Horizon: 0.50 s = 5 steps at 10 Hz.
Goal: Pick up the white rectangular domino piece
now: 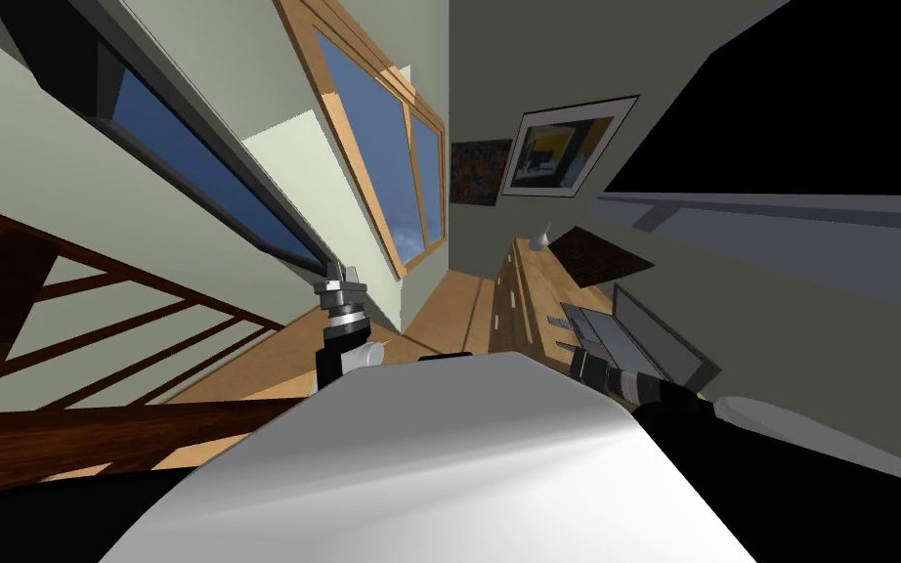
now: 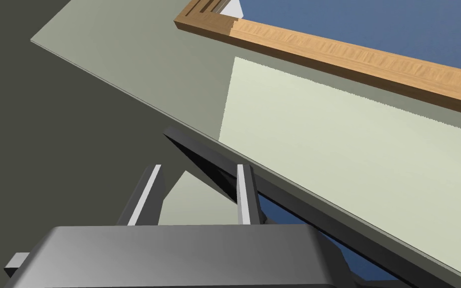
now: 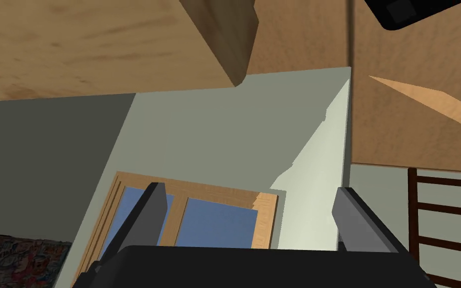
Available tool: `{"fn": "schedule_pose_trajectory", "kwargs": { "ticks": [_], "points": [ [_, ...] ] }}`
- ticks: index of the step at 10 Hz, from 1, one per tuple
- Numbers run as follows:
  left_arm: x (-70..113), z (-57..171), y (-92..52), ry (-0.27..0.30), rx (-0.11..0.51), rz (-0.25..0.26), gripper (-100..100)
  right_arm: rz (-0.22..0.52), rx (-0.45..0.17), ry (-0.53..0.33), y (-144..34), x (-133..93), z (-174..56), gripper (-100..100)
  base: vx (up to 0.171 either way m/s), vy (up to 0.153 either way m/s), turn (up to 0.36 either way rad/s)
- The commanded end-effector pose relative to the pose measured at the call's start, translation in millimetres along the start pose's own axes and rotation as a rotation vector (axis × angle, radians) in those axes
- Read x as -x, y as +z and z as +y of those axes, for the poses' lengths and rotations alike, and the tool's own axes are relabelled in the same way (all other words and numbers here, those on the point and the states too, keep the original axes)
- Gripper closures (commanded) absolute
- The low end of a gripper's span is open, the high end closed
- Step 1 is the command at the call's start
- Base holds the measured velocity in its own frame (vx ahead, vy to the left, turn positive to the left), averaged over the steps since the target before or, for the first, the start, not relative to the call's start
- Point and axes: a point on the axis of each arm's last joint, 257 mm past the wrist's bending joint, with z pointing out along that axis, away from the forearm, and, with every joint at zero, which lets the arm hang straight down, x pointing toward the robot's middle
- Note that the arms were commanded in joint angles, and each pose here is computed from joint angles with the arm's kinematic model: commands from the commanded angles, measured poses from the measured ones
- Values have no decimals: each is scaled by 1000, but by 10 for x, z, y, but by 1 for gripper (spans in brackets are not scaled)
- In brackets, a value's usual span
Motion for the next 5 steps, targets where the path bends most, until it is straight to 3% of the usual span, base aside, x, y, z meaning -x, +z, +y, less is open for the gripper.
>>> {"fn": "schedule_pose_trajectory", "kwargs": {
  "ticks": [1, 2, 3, 4, 5],
  "points": [
    [0, 0, 0, 0, 0, 0, 0, 101, 22, -63, -132, -294, -19, -100, 208, -20, 100],
    [0, 0, 0, 0, 0, 0, 0, 118, 30, -56, -170, -356, 31, -100, 222, 16, 31],
    [0, 0, 0, 0, 0, 0, 0, 189, 52, -90, -278, -555, 52, -100, 224, 11, 33],
    [0, 0, 0, 0, 0, 0, 0, 245, 69, -123, -364, -707, 44, -100, 271, -41, 74],
    [1, 0, -1, 0, 0, 0, 0, 256, 75, -121, -391, -744, 75, -100, 191, -48, 39]
  ]
}}
